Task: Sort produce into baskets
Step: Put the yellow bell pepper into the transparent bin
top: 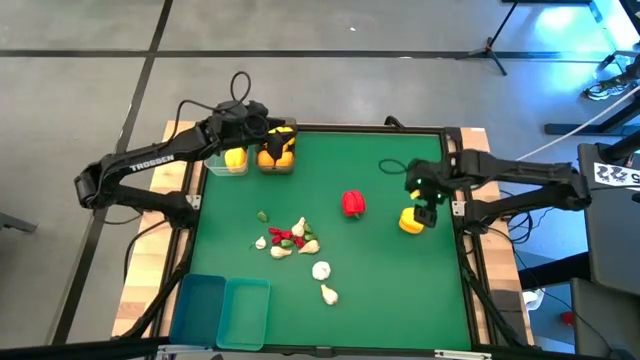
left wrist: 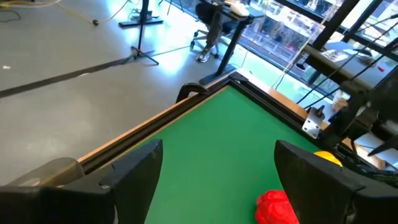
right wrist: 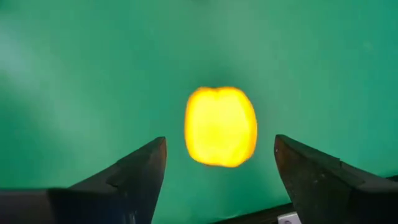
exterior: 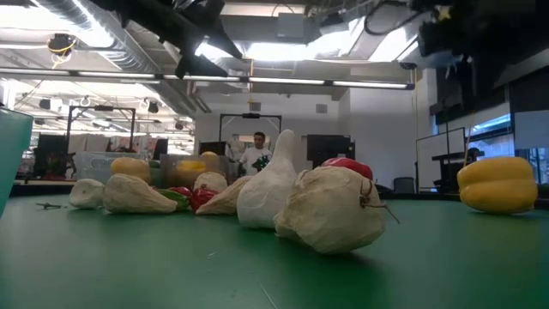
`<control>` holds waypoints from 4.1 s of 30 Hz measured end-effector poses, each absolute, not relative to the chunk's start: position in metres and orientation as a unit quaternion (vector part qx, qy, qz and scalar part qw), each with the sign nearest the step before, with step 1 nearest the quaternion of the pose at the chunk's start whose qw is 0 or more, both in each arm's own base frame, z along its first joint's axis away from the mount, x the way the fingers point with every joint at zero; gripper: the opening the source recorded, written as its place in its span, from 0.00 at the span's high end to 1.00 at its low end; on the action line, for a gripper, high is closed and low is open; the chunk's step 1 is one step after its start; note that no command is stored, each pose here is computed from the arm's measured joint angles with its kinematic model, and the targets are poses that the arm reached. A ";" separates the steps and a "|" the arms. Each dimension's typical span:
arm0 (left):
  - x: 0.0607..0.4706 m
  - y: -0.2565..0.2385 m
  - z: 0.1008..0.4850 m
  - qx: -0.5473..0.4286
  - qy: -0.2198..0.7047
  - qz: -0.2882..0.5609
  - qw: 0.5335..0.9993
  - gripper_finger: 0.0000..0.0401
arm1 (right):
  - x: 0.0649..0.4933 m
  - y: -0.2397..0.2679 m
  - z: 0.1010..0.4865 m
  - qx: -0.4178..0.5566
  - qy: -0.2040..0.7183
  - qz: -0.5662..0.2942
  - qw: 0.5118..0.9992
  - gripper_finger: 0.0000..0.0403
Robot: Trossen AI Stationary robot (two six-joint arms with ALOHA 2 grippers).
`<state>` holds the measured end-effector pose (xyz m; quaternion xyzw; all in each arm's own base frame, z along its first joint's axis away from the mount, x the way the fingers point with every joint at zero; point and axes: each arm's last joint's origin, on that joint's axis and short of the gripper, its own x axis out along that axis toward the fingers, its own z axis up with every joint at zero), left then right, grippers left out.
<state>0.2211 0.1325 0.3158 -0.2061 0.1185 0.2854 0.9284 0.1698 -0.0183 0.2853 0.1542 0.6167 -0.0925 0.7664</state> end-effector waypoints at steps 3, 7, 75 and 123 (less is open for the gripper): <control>0.221 0.133 0.316 -0.216 0.115 0.287 0.926 0.24 | 0.172 -0.014 0.273 0.142 0.641 -0.095 0.748 0.19; 0.221 0.133 0.316 -0.229 0.111 0.288 0.923 0.24 | 0.180 -0.014 0.263 0.150 0.668 -0.107 0.721 0.07; 0.175 0.129 0.359 -0.234 -0.017 0.322 0.917 0.24 | 0.364 -0.115 0.306 0.112 0.300 -0.101 0.942 0.27; 0.073 0.064 0.413 -0.140 -0.192 0.339 0.910 0.24 | 0.546 -0.160 0.272 0.078 0.117 0.003 0.990 0.27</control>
